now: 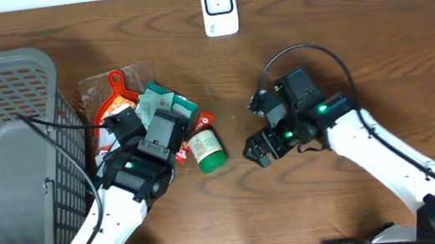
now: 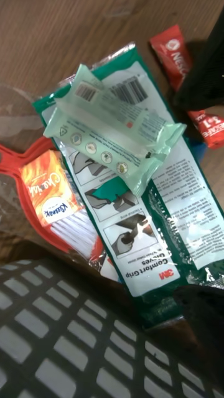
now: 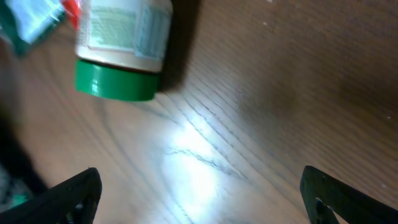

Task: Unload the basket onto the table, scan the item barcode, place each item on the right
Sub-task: 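Reach the right gripper toward the white jar with green lid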

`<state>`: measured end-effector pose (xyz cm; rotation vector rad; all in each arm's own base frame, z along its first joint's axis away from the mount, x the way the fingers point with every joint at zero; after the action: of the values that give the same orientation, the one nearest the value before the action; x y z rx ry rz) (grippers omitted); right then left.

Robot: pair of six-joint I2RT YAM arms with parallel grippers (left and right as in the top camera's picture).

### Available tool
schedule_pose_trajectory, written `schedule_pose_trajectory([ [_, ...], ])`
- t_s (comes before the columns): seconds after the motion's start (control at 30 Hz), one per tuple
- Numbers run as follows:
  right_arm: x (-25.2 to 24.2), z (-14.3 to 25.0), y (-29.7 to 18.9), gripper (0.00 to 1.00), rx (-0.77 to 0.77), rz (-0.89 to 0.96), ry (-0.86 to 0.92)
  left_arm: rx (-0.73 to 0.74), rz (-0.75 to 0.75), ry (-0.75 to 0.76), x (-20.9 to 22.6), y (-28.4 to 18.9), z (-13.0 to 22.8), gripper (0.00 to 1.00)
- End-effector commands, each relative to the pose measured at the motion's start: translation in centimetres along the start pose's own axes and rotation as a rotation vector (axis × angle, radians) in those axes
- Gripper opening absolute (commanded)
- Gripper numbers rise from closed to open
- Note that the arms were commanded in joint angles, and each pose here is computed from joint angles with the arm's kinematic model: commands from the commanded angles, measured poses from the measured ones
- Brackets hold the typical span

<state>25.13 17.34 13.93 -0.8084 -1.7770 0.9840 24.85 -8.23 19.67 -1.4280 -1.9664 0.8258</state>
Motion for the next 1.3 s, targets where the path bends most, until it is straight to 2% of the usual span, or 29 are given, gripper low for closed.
schedule_pose_trajectory([
  [0.0, 0.1, -0.4, 0.3, 0.99, -0.033, 0.156, -0.078, -0.014, -0.065, -0.033, 0.4, 0.8, 0.0, 0.88],
  [0.3, 0.5, -1.9, 0.6, 0.99, -0.125, 0.207, -0.114, -0.038, -0.177, -0.25, 5.3, 3.0, -2.7, 0.88],
  [0.47, 1.2, -2.3, 0.6, 0.99, -0.151, 0.137, -0.057, 0.002, -0.08, -0.288, 7.2, 3.9, -3.8, 0.88],
  [0.63, 2.9, -1.9, 1.1, 0.99, -0.132, 0.077, -0.081, -0.023, -0.11, -0.361, 9.3, 4.3, -4.6, 0.89],
  [0.9, 4.8, -0.8, 2.9, 0.99, -0.082, 0.061, -0.144, -0.019, -0.125, -0.337, 9.9, 4.4, -4.6, 0.89],
  [1.07, 4.4, -0.1, 5.0, 0.99, -0.014, 0.078, -0.142, 0.022, -0.012, -0.338, 8.7, 4.5, -4.4, 0.89],
  [1.27, 4.8, 1.0, 6.9, 0.99, 0.052, 0.087, -0.163, 0.031, 0.0, -0.338, 8.6, 4.5, -4.3, 0.88],
])
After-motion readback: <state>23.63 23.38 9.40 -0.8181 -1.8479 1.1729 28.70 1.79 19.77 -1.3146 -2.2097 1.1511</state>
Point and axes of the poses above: each gripper's point midway between its finger pads, its own y axis out along the fingers, its own x axis along the line the jaws close on, z = x × y, the point moved 7 cm from there along -y, back along the fingers, and after that the axes turned 12 degrees about y, right-handed, at the moved point
